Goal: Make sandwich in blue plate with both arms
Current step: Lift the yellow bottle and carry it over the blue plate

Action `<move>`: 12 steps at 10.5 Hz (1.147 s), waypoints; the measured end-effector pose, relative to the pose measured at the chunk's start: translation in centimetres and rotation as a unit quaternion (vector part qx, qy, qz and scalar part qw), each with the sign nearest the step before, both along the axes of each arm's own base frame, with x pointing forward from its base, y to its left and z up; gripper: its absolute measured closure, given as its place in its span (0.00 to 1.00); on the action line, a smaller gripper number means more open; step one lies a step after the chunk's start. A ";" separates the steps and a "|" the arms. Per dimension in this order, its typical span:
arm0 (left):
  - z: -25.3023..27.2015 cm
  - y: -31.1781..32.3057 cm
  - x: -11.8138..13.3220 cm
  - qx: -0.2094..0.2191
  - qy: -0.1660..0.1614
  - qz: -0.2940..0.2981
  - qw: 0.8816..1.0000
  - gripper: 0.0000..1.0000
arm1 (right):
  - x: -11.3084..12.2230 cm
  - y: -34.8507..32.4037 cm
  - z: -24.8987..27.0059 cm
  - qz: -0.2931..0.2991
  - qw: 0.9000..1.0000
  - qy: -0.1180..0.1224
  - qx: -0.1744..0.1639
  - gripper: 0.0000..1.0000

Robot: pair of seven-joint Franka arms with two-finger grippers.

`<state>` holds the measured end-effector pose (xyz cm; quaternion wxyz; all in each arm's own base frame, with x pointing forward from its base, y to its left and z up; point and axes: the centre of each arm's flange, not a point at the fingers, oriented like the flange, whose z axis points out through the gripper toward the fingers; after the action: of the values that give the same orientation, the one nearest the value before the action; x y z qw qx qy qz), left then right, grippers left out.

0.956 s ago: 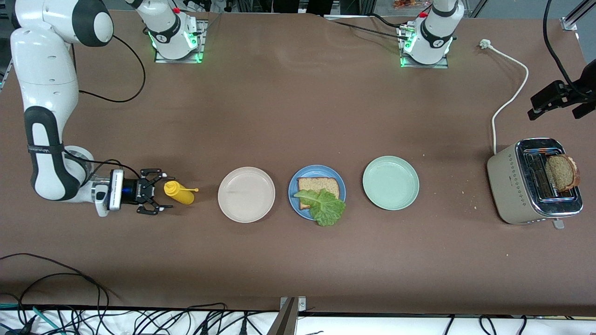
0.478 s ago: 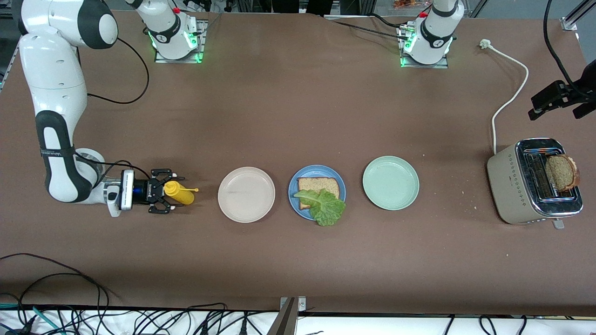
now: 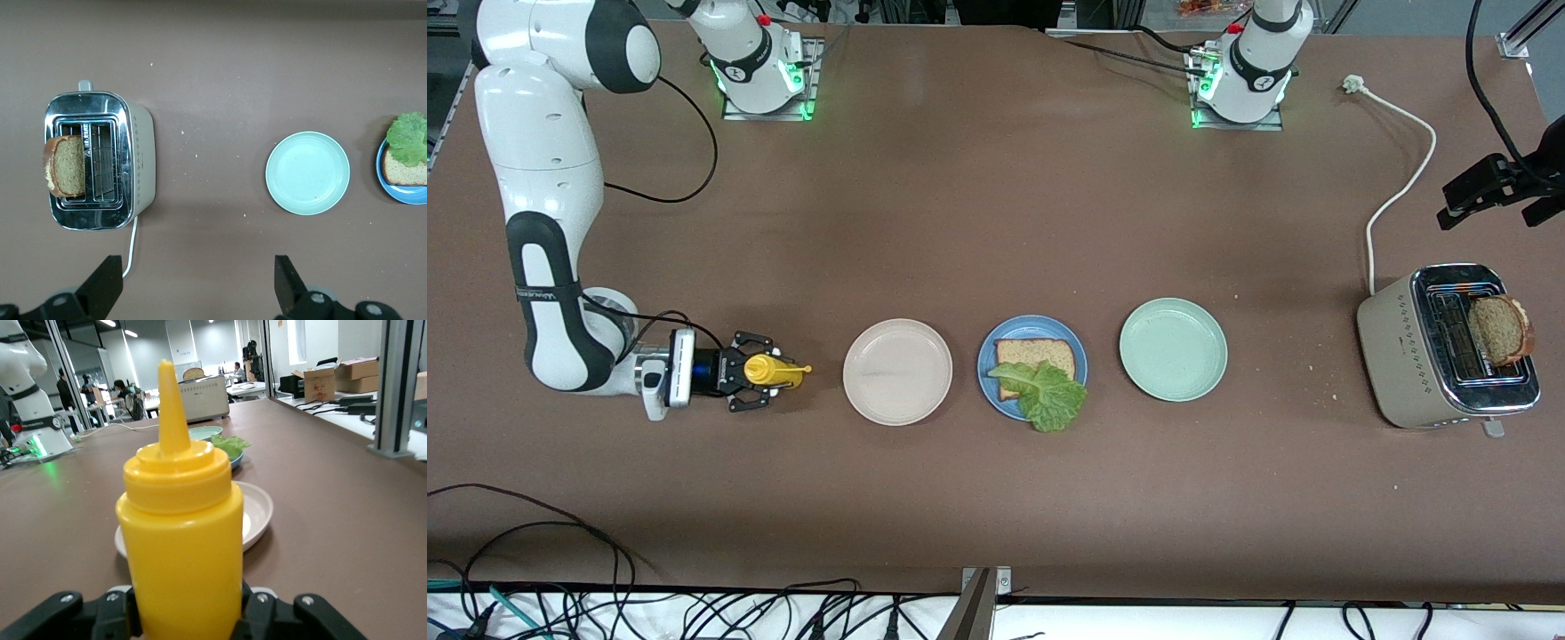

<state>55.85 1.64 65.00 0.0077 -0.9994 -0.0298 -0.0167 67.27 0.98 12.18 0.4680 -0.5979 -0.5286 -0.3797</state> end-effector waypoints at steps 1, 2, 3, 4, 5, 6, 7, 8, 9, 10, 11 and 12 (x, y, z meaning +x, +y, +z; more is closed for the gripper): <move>0.0 0.0 0.0 0.000 0.000 0.000 1.000 0.00 | 1.6 0.4 1.9 0.005 1.000 0.004 -0.022 0.64; 0.0 0.0 0.0 0.000 0.000 0.000 1.000 0.00 | 3.3 1.1 4.6 0.014 0.998 0.010 -0.053 0.69; 0.0 0.0 0.0 0.000 0.000 0.000 1.000 0.00 | 4.7 2.4 7.4 0.014 0.996 0.024 -0.082 0.74; 0.0 0.0 0.0 0.000 0.000 0.000 1.000 0.00 | 5.7 3.9 9.8 0.012 0.993 0.033 -0.112 0.79; 0.0 0.1 0.0 0.000 0.000 0.000 1.000 0.00 | 6.4 6.0 11.7 0.006 0.989 0.042 -0.141 0.85; 0.0 0.1 0.0 0.000 0.000 0.001 1.000 0.00 | 7.0 8.5 13.2 -0.006 0.984 0.057 -0.170 0.93; 0.0 0.1 0.0 0.000 0.000 0.001 1.000 0.00 | 7.5 11.6 14.8 -0.017 0.976 0.069 -0.204 0.94; 0.0 0.2 0.0 0.000 0.000 0.002 1.000 0.00 | 7.8 14.8 16.2 -0.030 0.967 0.077 -0.240 0.94; 0.0 0.2 0.0 0.000 0.000 0.002 1.000 0.00 | 7.8 18.0 17.2 -0.044 0.956 0.076 -0.281 0.94; 0.0 0.2 0.0 0.000 0.000 0.002 1.000 0.00 | 7.4 21.3 17.6 -0.059 0.941 0.069 -0.325 0.94; 0.0 0.2 0.0 0.000 0.000 0.002 1.000 0.00 | 6.6 25.0 17.8 -0.071 0.924 0.052 -0.373 0.94; 0.0 0.3 0.0 0.000 0.000 0.003 1.000 0.00 | 5.6 28.7 17.9 -0.081 0.905 0.031 -0.417 0.94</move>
<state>55.84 1.92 65.02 0.0078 -0.9993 -0.0323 -0.0168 72.84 29.63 30.09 0.1601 -0.7908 -0.5733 -0.1426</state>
